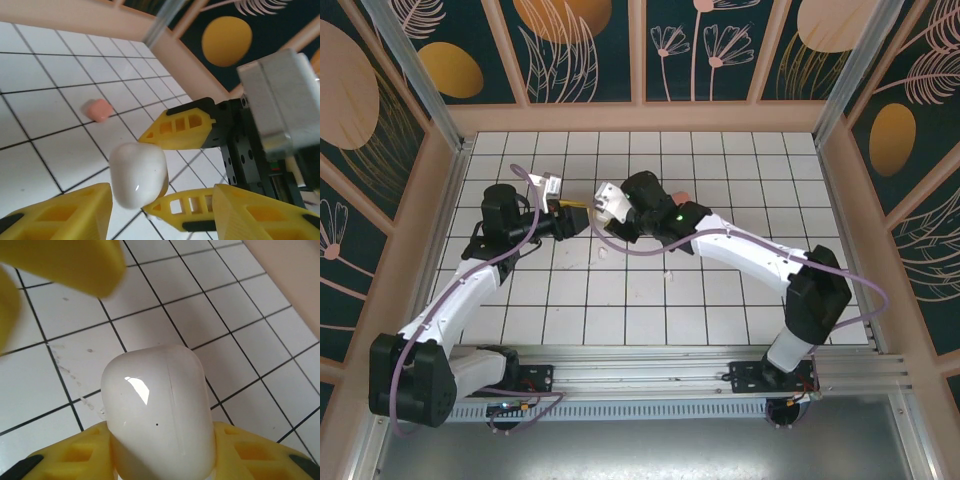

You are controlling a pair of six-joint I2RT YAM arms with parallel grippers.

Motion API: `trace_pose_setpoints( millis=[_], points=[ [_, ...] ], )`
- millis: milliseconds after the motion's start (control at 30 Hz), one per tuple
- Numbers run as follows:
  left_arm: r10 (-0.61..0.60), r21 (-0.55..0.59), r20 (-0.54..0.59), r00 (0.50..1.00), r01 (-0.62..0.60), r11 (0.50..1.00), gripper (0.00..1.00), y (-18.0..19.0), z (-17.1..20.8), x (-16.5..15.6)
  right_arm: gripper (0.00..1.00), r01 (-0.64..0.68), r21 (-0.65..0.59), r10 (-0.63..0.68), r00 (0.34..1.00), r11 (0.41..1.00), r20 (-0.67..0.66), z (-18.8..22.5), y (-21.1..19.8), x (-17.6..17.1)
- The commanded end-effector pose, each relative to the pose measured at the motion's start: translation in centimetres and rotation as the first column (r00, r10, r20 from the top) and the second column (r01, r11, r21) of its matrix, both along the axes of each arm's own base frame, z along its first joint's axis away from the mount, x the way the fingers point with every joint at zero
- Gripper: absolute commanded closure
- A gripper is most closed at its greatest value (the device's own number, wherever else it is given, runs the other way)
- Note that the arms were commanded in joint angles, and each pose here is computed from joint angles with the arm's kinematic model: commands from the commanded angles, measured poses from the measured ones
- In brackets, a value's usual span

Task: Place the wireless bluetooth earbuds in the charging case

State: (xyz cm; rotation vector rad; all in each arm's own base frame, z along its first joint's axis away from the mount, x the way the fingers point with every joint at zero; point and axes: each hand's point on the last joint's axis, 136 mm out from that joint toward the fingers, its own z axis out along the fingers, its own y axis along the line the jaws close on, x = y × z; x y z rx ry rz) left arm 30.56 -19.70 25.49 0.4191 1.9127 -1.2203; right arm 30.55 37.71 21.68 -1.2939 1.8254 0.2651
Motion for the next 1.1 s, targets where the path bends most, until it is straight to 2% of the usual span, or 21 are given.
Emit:
trace_pose_setpoints(
  millis=[0, 267, 567, 800, 1067],
  points=[
    [-0.119, 0.006, 0.057, 0.991, 0.119, 0.993, 0.46, -0.6, 1.7, -1.9, 0.71, -0.001, -0.006, 0.002, 0.994, 1.0, 0.106, 2.5, -0.8, -0.6],
    [-0.176, -0.021, 0.033, 0.984, 0.176, 0.984, 0.47, -1.1, 1.7, -2.6, 0.71, -0.008, -0.016, 0.01, 0.984, 1.0, 0.177, 4.3, -1.3, -1.9],
    [-0.156, -0.039, 0.006, 0.988, 0.157, 0.987, 0.47, -1.2, 1.5, -1.7, 0.71, -0.025, -0.036, 0.031, 0.98, 0.999, 0.195, 4.4, -0.9, -2.7],
    [-0.195, -0.06, -0.008, 0.981, 0.194, 0.979, 0.46, -1.8, 1.4, -1.6, 0.72, -0.037, -0.025, 0.041, 0.98, 0.999, 0.197, 5.0, -0.6, -3.0],
    [-0.217, -0.068, -0.018, 0.976, 0.215, 0.974, 0.54, -2.4, 1.0, -1.3, 0.72, -0.054, -0.011, 0.055, 0.979, 0.998, 0.195, 5.5, -0.3, -3.3]
  ],
)
